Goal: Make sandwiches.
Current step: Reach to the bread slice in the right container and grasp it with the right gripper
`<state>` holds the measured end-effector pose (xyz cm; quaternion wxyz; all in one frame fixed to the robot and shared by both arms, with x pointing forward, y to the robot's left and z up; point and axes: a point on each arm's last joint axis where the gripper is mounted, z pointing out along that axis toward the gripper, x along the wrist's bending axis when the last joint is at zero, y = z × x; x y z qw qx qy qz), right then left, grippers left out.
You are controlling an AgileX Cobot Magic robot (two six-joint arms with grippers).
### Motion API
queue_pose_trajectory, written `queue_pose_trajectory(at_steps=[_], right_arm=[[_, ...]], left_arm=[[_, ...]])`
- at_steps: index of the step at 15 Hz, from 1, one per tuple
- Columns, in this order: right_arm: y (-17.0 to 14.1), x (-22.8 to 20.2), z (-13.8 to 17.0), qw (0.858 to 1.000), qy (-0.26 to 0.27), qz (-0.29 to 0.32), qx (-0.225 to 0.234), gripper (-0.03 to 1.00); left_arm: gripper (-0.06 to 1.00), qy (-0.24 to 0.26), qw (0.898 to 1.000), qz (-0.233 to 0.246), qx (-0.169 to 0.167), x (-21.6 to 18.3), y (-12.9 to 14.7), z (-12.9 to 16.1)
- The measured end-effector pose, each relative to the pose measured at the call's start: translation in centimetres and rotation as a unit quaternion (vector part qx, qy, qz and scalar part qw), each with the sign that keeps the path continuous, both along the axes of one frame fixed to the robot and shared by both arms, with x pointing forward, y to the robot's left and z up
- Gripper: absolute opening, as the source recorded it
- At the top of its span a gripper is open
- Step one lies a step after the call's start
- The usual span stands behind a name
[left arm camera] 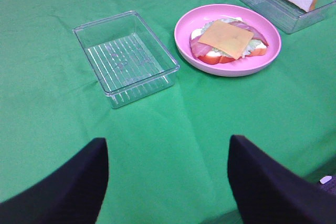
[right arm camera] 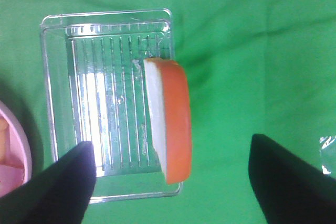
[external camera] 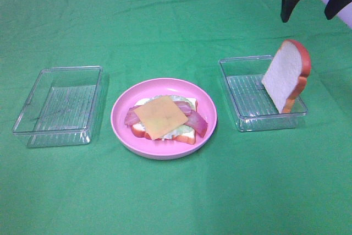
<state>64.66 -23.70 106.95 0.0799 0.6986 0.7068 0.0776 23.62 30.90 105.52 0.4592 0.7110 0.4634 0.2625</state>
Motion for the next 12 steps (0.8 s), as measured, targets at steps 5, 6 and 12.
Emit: queue_pose_trajectory(at_steps=[5, 6, 12], right_arm=[[-1.0, 0.5, -3.3, 0.998, 0.053, -0.002, 0.018, 0.75], [-0.9, 0.8, -4.3, 0.998, 0.065, 0.0, 0.016, 0.75], [-0.3, 1.6, -7.8, 0.993, 0.109, 0.017, 0.04, 0.65]], left_arm=[[0.62, 0.0, 1.0, 0.0, 0.0, 0.0, 0.0, 0.0], [0.62, 0.0, 1.0, 0.0, 0.0, 0.0, 0.0, 0.0], [0.62, 0.0, 1.0, 0.0, 0.0, 0.0, 0.0, 0.0]])
